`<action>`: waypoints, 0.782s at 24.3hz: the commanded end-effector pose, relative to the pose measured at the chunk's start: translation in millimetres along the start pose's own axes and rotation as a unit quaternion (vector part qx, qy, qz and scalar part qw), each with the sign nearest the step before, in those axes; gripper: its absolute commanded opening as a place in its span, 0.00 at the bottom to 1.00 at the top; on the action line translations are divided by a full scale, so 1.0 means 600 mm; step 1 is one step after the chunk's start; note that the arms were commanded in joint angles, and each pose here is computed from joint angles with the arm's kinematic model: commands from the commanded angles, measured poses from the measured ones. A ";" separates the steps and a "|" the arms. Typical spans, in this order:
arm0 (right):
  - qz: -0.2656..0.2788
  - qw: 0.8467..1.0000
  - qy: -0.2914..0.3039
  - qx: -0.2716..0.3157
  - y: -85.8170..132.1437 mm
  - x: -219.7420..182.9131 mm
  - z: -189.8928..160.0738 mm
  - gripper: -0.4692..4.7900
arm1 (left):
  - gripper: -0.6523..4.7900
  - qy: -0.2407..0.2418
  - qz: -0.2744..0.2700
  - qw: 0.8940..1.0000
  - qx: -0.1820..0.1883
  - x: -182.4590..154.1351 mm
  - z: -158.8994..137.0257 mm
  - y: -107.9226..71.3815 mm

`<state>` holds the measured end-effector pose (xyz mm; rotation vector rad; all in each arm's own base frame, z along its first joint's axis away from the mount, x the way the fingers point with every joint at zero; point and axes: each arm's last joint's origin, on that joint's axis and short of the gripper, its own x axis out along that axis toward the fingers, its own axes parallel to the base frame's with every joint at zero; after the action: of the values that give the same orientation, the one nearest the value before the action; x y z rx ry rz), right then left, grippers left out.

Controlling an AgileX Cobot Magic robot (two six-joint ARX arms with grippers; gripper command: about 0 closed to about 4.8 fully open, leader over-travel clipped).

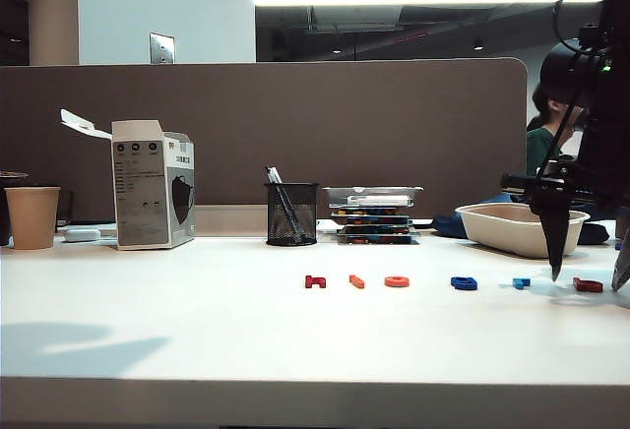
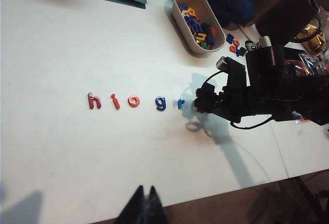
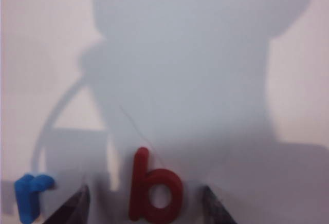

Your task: Select the appropriate letters from the row of letter magnets placed on the table to arrange into the word "big".

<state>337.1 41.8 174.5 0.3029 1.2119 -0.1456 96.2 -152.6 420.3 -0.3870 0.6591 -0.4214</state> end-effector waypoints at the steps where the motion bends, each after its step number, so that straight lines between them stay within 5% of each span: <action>1: -0.005 1.000 -0.004 0.002 0.001 0.005 0.001 0.62 | 0.11 -0.005 -0.002 1.000 0.000 -0.002 0.002 0.000; 19: -0.023 0.999 0.038 0.017 -0.001 0.010 -0.013 0.61 | 0.11 -0.005 -0.002 1.000 0.000 -0.002 0.002 0.000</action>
<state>337.2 43.7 172.5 0.3051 1.2298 -0.1705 96.2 -152.6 420.3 -0.3870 0.6591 -0.4214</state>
